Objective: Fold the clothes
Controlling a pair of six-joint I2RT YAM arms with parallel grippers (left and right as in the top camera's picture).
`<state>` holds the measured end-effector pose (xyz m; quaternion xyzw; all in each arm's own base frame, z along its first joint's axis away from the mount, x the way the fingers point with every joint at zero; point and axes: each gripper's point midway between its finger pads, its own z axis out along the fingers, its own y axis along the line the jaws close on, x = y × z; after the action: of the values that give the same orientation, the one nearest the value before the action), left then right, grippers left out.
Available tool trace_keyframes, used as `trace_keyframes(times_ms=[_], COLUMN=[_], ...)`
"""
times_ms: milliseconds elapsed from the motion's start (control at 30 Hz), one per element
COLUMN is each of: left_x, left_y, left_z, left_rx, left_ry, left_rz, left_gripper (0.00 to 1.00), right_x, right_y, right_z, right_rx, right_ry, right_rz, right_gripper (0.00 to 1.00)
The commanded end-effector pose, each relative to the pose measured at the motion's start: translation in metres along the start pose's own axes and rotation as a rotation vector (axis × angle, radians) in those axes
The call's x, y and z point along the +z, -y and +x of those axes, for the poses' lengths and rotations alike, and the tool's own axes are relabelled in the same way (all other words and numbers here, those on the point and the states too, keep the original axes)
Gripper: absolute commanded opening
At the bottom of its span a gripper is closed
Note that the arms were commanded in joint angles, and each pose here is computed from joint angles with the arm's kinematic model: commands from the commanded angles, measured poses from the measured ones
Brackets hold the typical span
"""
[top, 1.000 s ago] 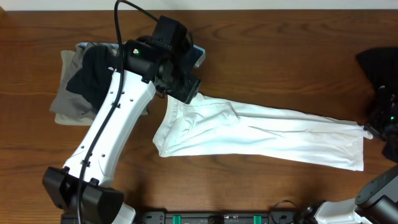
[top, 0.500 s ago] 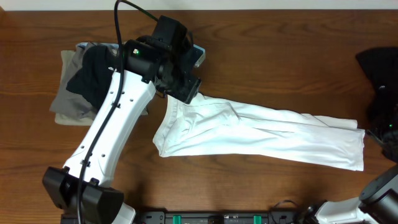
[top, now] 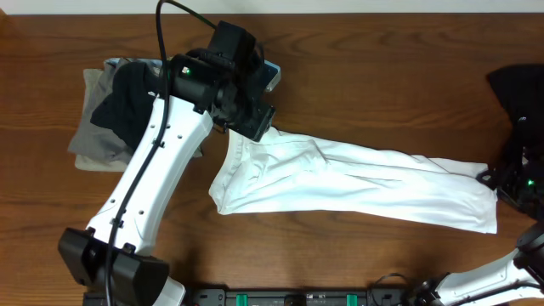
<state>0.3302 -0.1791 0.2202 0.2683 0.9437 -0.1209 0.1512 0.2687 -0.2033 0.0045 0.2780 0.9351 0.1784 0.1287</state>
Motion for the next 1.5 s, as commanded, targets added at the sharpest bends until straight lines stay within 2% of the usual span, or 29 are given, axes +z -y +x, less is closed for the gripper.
trace_keyframes(times_ms=[0,200,267,300,400,500,533,667,900,1067,1267,1467], left_x=[-0.004,-0.004,-0.004,-0.004,-0.004,-0.004,-0.004,-0.004,-0.008,-0.019,-0.046,-0.078], left_y=[-0.003,-0.003,-0.003,-0.003,-0.003,-0.003,-0.003,-0.004,-0.016,-0.013,-0.008,-0.001], left_z=[-0.003,-0.004,-0.004,-0.004,-0.004,-0.004,-0.004,-0.004,0.002,0.002,0.002,0.005], left_rx=[0.0,0.001,0.001,0.001,0.001,0.001,0.001,0.001,-0.002,0.002,0.013,0.027], left_ry=[0.012,0.015,0.016,0.016,0.015,0.015,0.015,0.015,-0.003,0.024,0.097,0.185], left_rz=[-0.014,-0.015,-0.015,-0.015,-0.015,-0.015,-0.015,-0.016,-0.092,-0.095,-0.104,-0.114], left_gripper=[0.59,0.6,0.59,0.59,0.59,0.59,0.6,0.59,0.59,0.59,0.59,0.6], right_x=[0.029,0.03,0.029,0.028,0.024,0.017,0.013,-0.015,-0.087,-0.121,-0.103,-0.057], right_y=[0.003,-0.006,-0.008,-0.009,-0.01,-0.012,-0.015,-0.03,-0.054,-0.107,-0.179,-0.21], right_z=[0.03,0.032,0.031,0.031,0.029,0.022,0.017,-0.011,-0.062,-0.073,-0.043,0.001], right_rx=[-0.013,-0.059,-0.07,-0.075,-0.074,-0.07,-0.065,-0.079,-0.162,-0.279,-0.401,-0.454], right_ry=[-0.117,-0.143,-0.147,-0.149,-0.155,-0.153,-0.144,-0.089,0.103,0.216,0.098,-0.08], right_rz=[-0.041,-0.049,-0.051,-0.053,-0.055,-0.056,-0.067,-0.097,-0.035,-0.104,-0.122,0.079], right_gripper=[0.58,0.45,0.44,0.41,0.25,0.04,0.01,0.01,0.01,0.01,0.01,0.01])
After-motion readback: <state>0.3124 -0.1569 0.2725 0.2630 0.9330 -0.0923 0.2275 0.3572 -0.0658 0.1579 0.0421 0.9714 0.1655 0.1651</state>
